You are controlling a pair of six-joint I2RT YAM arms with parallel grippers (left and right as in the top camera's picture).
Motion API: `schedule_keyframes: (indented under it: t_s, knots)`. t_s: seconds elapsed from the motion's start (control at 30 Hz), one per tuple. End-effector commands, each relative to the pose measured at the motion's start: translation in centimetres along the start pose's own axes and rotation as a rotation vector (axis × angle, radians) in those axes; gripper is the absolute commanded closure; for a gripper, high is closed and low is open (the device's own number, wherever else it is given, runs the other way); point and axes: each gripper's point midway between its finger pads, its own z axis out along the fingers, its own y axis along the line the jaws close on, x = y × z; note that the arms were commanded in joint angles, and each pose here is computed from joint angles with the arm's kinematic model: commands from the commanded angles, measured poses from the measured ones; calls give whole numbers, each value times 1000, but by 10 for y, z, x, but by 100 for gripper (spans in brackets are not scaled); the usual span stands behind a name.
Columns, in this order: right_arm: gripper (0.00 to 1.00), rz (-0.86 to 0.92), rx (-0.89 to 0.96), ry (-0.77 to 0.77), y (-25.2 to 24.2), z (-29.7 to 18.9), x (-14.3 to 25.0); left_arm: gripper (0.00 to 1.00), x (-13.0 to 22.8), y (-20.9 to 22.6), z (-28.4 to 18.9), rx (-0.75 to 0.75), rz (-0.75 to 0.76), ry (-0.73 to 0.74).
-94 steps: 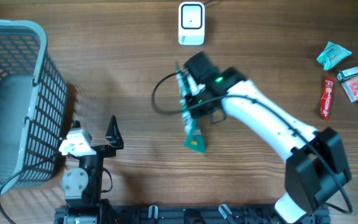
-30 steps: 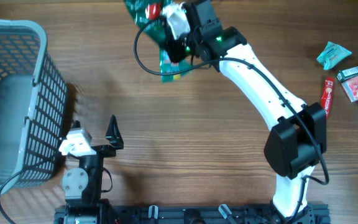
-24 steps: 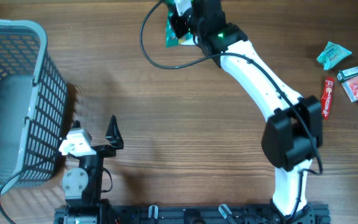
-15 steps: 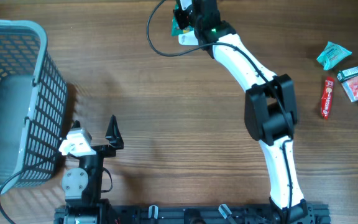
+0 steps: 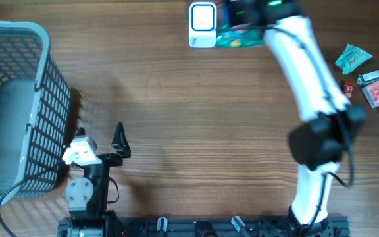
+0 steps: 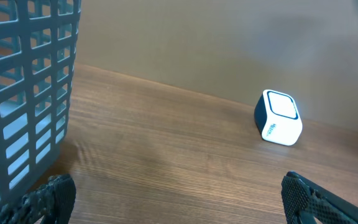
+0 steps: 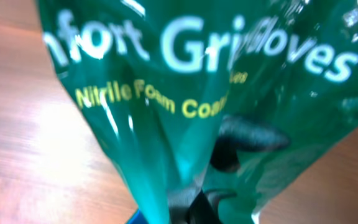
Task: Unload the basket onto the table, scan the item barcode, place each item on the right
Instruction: 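Carry the glove bag to the right edge and release it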
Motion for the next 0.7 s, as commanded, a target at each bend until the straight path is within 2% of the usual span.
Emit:
schedule_keyframes:
  t_s: [0.0, 0.1, 0.2, 0.23, 0.3, 0.4, 0.5, 0.63, 0.67]
  knots:
    - [96, 217, 199, 141, -111, -14, 42, 0, 2, -2, 0, 11, 20, 3]
    - [96, 322, 268, 278, -174, 5, 100, 0, 2, -2, 0, 11, 20, 3]
    - [96, 389, 284, 348, -223, 35, 157, 0, 2, -2, 0, 11, 20, 3]
    - [96, 363, 173, 365, -219, 50, 175, 0, 2, -2, 0, 11, 20, 3]
    - [96, 396, 64, 354, -211, 67, 194, 0, 2, -2, 0, 11, 20, 3]
    - [96, 376, 68, 398, -216, 78, 223, 0, 2, -2, 0, 11, 20, 3]
    - [95, 395, 132, 453, -234, 82, 246, 0, 2, -2, 0, 11, 20, 3]
    - [91, 570, 366, 516, -299, 65, 291, 0, 2, -2, 0, 11, 20, 3]
    - [82, 607, 376, 515, -309, 58, 295, 0, 2, -2, 0, 11, 20, 3]
